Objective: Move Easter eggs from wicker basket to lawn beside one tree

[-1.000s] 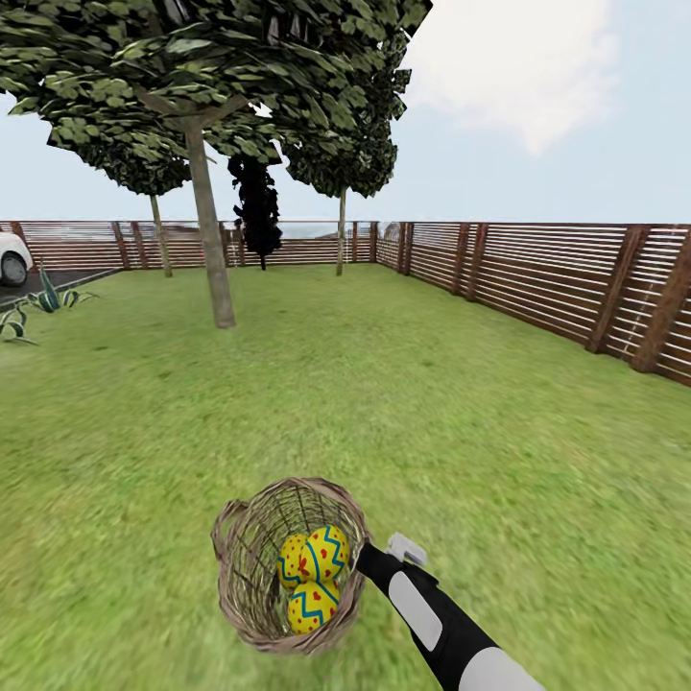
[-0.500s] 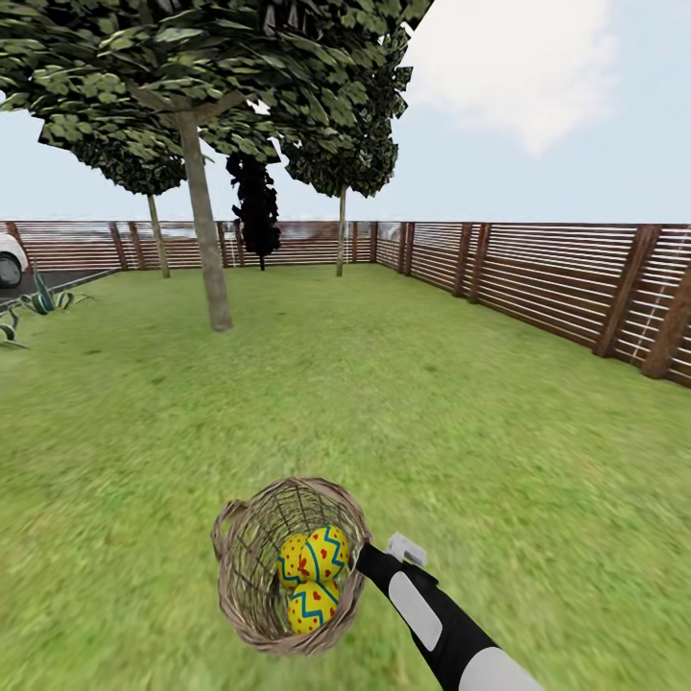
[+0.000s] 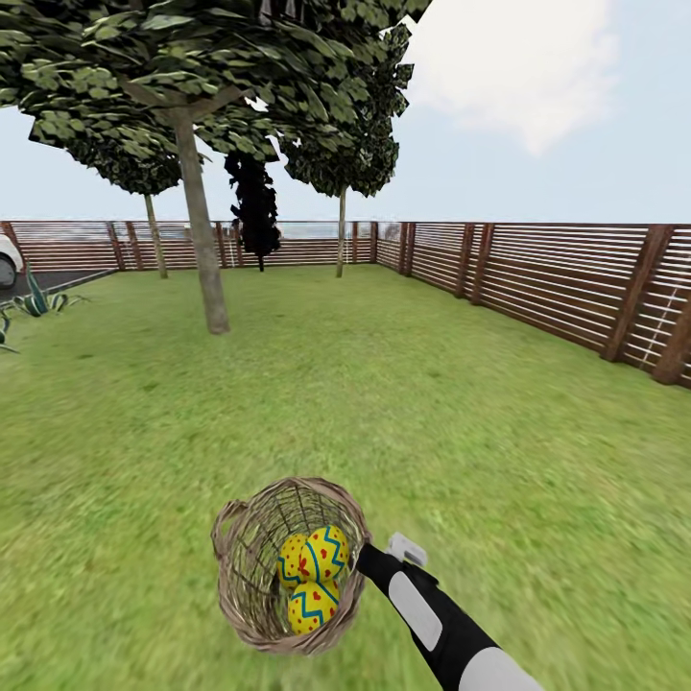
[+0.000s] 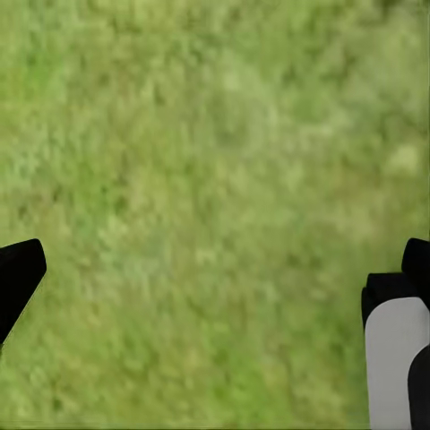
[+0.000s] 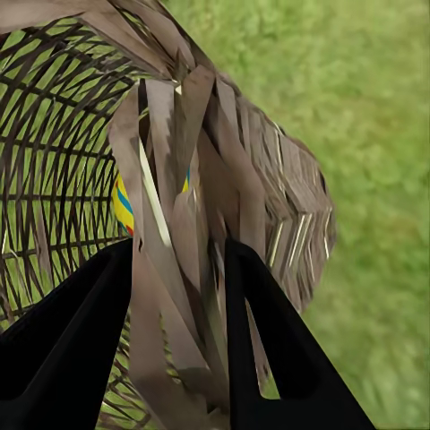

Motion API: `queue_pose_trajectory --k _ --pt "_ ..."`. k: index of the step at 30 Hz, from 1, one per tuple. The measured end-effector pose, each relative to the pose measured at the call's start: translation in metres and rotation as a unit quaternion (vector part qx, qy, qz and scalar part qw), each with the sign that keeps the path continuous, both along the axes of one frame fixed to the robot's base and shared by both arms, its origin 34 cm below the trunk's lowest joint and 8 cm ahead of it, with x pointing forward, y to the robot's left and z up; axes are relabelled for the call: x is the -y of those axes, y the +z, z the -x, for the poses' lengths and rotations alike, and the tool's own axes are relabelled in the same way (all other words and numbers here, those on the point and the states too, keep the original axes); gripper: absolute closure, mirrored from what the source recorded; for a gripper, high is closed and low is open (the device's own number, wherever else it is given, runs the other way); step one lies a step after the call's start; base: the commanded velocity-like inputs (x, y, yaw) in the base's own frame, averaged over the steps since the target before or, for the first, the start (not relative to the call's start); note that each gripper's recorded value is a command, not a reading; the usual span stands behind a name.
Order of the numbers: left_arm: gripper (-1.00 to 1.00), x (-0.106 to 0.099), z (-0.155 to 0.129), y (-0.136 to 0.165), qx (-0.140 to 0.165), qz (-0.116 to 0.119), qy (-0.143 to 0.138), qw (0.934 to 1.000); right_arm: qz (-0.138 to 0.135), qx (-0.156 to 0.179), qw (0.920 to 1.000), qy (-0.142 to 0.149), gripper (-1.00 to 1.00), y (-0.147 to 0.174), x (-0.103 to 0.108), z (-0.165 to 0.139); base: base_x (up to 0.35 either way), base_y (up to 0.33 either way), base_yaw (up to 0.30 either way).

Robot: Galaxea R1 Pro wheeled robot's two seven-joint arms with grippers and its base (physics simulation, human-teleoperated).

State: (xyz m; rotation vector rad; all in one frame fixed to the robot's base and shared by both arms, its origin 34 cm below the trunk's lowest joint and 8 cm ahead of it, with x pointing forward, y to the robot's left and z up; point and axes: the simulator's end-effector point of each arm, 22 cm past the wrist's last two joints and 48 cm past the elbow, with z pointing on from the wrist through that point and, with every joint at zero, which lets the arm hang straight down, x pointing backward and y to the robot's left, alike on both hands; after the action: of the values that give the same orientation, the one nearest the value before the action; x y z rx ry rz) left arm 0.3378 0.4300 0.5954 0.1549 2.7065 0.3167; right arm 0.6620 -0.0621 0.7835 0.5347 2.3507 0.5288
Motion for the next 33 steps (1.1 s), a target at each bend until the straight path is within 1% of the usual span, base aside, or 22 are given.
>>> queue_pose_trajectory --k 33 --pt "-1.0 0.0 -0.0005 0.0002 0.0 0.0 0.0 1.0 0.001 0.0 1.0 0.001 1.0 -0.0004 -0.0002 0.0004 0.329 0.0 0.0"
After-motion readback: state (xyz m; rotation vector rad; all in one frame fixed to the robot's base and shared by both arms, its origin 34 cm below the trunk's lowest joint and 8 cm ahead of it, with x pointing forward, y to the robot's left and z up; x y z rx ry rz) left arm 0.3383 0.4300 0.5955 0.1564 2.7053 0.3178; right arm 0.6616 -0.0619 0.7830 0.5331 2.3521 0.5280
